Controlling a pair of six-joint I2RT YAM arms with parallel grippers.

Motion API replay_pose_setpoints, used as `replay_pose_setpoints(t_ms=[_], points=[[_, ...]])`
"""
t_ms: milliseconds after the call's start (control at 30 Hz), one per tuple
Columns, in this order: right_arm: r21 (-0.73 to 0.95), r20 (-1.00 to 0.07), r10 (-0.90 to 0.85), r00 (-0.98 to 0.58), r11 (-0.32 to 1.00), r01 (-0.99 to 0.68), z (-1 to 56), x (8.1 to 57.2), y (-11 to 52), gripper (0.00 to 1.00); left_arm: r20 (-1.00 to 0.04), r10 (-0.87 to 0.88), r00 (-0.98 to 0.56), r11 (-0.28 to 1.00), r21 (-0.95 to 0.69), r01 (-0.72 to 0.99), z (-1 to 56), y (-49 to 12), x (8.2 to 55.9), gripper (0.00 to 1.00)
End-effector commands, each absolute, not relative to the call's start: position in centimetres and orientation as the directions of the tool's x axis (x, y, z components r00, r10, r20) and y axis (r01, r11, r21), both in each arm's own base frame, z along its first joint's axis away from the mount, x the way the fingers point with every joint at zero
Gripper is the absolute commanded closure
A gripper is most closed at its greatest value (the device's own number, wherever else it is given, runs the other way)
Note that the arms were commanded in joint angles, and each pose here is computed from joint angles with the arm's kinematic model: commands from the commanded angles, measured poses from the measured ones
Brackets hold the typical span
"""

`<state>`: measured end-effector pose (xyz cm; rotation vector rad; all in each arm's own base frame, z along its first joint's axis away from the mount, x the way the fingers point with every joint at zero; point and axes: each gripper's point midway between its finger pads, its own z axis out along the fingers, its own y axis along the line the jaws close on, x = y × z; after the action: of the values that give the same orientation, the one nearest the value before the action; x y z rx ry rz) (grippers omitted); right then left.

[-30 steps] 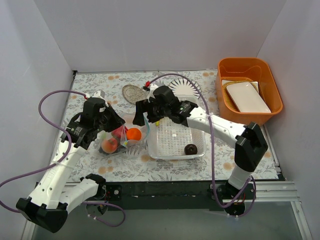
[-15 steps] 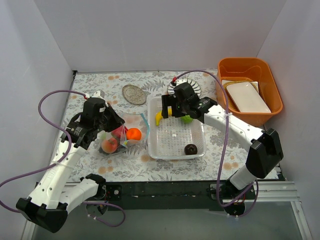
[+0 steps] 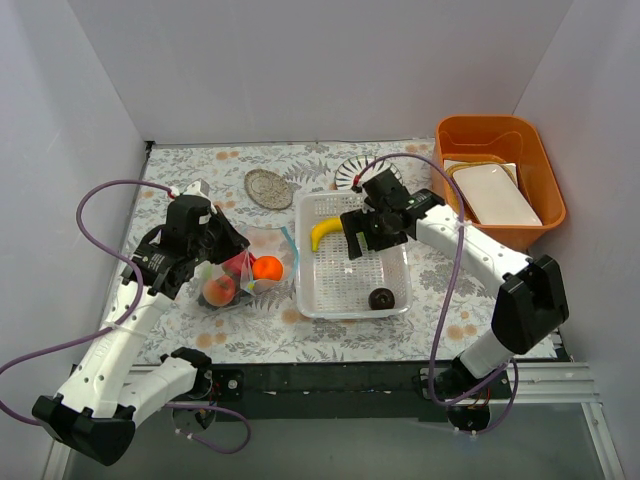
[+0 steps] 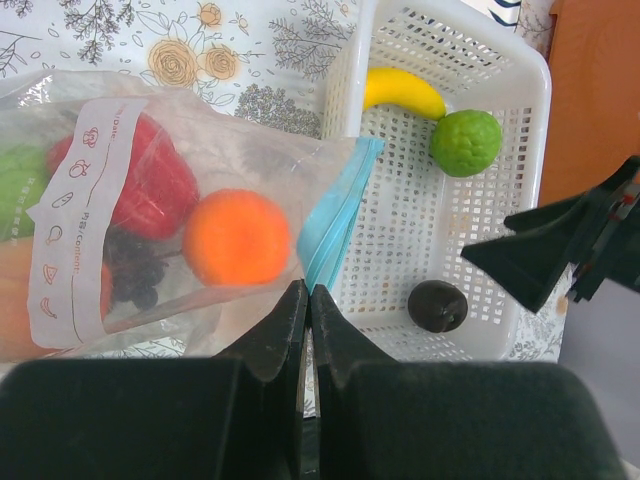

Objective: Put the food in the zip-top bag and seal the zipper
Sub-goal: Pick up the fake fruit from the bin.

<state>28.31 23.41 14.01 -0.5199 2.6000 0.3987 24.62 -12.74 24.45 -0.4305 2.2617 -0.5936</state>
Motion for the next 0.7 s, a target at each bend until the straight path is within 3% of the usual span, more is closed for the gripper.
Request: replay_pose_setpoints(t_ms=[0,367,667], points=[[0.198,-0.398,-0.386,-0.832,0.85,-0.489,14.6,23.2,21.6,0.02,-0.603,-0.464,-0.649,0.838,-0.535,-0.103,25.1,-12.7,25.1,1.0],[0.22,-0.236,-0.469,-0.851,0.827,-0.517,11.4,18.5,20.8,0.06,-0.596,-0.459,-0.659,0.843,-0.525,-0.112,24.2,-12.8,25.3,1.0],[0.155,-0.179,-0.481,-0.859,0.848,-0.507,8.5,18.1,20.0,0.1,-0.598,-0.452,-0.662,0.848,-0.518,-0.11,24.1,-12.8,25.5,1.0]])
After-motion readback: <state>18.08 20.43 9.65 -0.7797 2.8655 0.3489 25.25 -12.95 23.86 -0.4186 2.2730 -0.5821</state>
